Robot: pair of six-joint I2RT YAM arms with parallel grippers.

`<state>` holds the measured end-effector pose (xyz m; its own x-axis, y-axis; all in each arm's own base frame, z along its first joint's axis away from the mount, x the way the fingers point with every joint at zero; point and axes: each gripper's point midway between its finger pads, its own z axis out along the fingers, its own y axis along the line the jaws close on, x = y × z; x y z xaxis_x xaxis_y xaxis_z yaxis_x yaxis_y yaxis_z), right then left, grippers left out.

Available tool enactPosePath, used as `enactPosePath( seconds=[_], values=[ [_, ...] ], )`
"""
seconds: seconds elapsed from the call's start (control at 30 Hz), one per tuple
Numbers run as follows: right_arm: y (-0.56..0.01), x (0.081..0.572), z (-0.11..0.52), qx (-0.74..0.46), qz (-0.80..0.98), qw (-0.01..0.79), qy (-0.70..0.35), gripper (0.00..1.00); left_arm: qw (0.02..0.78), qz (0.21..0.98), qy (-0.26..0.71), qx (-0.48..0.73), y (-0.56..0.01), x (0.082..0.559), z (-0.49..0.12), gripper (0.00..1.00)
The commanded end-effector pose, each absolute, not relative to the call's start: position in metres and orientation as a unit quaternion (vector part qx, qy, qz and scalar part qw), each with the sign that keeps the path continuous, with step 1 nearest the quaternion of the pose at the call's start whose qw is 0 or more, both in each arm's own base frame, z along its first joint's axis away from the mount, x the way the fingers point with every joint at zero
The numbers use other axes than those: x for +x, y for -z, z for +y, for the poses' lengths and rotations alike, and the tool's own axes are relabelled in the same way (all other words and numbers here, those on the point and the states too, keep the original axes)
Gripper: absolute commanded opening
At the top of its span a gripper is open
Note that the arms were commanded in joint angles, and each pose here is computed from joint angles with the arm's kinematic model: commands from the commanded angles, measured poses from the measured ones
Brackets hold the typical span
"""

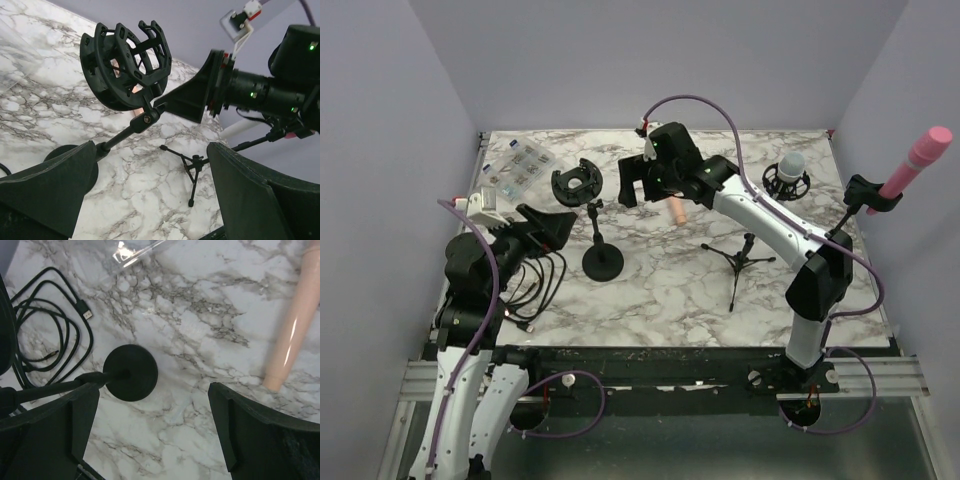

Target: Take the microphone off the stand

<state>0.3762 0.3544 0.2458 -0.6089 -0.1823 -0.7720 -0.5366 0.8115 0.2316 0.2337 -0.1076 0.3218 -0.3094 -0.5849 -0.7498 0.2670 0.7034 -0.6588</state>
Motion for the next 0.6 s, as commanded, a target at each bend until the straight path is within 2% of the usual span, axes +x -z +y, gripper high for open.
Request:
enactPosePath(
  seconds=[0.0,0.3,0.4,0.57],
  values=[
    [-0.266,0.343,0.371,-0.200,0.857,0.380,-0.285,1.00,0.569,0.705,0.408,-0.114,-0.343,0.242,-0.111,0.99],
    [-0.288,0.323,0.361,-0.189,0.840,0.396,-0.320,1.00,0.541,0.681,0.480,-0.116,-0.340,0.267,-0.112,0.98],
    [-0.285,0.316,0.365,-0.190,0.834,0.390,-0.341,1.00,0.530,0.676,0.500,-0.109,-0.335,0.271,-0.117,0.93],
    [-0.296,0.288,0.389,-0.216,0.799,0.351,-0.438,0.91,0.522,0.678,0.505,-0.113,-0.314,0.267,-0.118,0.91]
  ],
)
